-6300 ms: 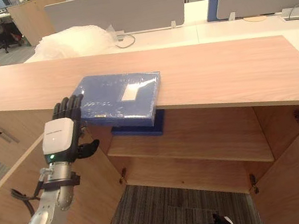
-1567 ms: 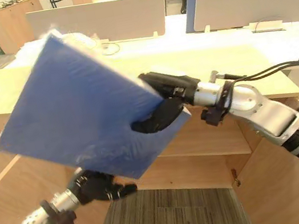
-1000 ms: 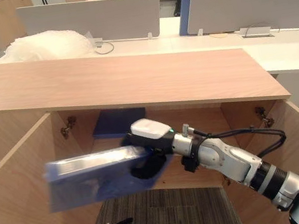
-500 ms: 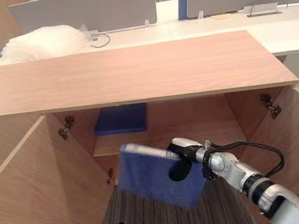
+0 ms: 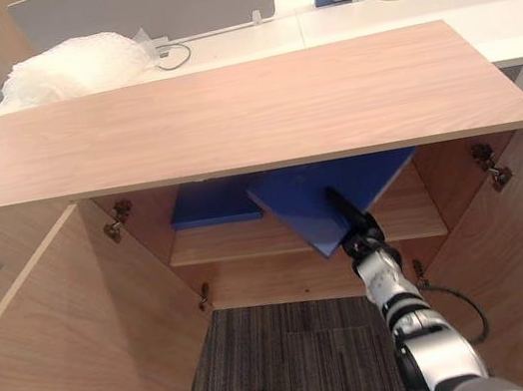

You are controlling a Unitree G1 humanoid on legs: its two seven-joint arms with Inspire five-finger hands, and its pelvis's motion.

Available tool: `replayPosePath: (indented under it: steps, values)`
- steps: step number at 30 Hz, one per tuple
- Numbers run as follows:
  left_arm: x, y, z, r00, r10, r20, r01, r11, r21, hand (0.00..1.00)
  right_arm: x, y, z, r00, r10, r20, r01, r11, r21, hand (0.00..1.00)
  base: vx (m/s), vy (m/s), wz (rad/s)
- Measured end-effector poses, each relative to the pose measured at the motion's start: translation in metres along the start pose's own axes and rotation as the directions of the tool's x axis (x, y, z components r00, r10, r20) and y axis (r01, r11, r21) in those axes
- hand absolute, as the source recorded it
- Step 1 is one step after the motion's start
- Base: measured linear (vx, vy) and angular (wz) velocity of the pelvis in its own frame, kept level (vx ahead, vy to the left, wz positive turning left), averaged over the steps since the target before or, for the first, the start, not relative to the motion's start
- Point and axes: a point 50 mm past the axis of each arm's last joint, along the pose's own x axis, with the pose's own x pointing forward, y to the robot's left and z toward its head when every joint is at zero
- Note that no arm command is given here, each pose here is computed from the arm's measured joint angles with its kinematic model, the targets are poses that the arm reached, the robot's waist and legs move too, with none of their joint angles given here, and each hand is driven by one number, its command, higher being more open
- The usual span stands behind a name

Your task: Walk over to the cabinet, pick up the folder, carry it to the office cabinet, place the folder inside the office cabinet, then close the office cabinet door

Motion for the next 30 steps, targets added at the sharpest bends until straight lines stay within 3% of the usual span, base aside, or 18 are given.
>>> replayPosePath:
  steps: [5, 7, 13, 18, 25, 30]
  values:
    - [0.008, -0.002, 0.051, 0.989, -0.010, 0.150, -0.001, 0.998, 0.069, 1.00, 0.017, 0.089, 0.067, 0.975, 0.178, 0.136, -0.176, 0.984, -0.022, 0.00, -0.13, 0.009, 0.07]
    - [0.008, -0.009, 0.089, 0.961, -0.033, 0.274, 0.003, 0.994, 0.109, 1.00, 0.007, 0.136, 0.117, 0.914, 0.303, 0.268, -0.313, 0.950, -0.006, 0.00, -0.23, 0.017, -0.11]
    - [-0.005, -0.009, 0.137, 0.876, -0.039, 0.480, -0.009, 0.995, 0.098, 1.00, -0.033, 0.221, 0.160, 0.758, 0.522, 0.392, -0.572, 0.820, 0.013, 0.00, -0.25, 0.012, -0.34]
    - [-0.007, -0.005, 0.151, 0.851, 0.007, 0.525, -0.006, 1.000, -0.003, 1.00, -0.051, 0.226, 0.186, 0.675, 0.510, 0.534, -0.654, 0.748, 0.114, 0.00, -0.17, 0.089, -0.26]
    - [-0.008, -0.014, 0.161, 0.838, 0.036, 0.544, 0.024, 0.994, -0.103, 1.00, -0.053, 0.211, 0.206, 0.680, 0.385, 0.624, -0.665, 0.682, 0.305, 0.00, -0.04, 0.096, -0.09]
    - [-0.006, -0.029, 0.159, 0.847, 0.019, 0.531, 0.066, 0.988, -0.141, 1.00, -0.056, 0.213, 0.212, 0.686, 0.353, 0.636, -0.668, 0.650, 0.361, 0.00, 0.01, 0.024, 0.13]
